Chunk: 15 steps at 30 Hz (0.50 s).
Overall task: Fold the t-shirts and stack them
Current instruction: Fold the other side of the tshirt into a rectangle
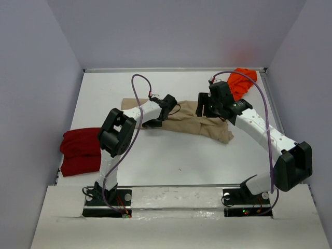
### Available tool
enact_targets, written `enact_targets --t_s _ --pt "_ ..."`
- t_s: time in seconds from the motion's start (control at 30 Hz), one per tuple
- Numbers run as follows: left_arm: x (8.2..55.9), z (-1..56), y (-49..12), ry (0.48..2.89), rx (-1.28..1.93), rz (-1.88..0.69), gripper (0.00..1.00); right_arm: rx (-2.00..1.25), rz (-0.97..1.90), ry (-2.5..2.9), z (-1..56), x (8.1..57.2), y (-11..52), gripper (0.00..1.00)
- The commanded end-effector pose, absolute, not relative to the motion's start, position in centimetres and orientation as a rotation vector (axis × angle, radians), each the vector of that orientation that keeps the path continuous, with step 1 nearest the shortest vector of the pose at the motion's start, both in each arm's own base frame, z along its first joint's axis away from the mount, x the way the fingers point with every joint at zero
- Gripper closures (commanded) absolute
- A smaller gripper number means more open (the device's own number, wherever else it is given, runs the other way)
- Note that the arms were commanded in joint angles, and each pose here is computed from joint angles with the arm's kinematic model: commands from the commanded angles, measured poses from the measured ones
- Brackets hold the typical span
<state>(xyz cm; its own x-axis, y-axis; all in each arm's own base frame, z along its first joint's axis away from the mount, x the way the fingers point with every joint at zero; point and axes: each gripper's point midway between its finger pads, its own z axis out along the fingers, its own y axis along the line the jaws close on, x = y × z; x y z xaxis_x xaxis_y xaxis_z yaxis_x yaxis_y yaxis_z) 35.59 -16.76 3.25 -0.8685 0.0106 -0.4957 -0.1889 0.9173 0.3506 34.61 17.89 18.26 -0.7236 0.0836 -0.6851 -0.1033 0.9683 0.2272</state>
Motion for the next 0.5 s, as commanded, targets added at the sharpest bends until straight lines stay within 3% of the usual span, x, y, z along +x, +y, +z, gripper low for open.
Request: enact_targets --t_s 0.0,0.1,0.23,0.47 --pt "36.5 4.8 -16.5 2.539 -0.147 0.533 0.41 0.0 0.332 2.279 20.1 35.2 17.7 0.31" --pt "36.4 4.7 -16.1 2.542 -0.151 0.544 0.42 -0.003 0.331 2.288 19.8 35.2 17.7 0.31" --pt "35.9 4.7 -15.7 2.541 -0.166 0.55 0.55 -0.005 0.339 2.298 19.5 35.3 18.0 0.31" --pt "35.0 4.1 -13.7 2.557 -0.22 0.594 0.6 -0.004 0.338 2.276 20.3 35.3 17.8 0.31"
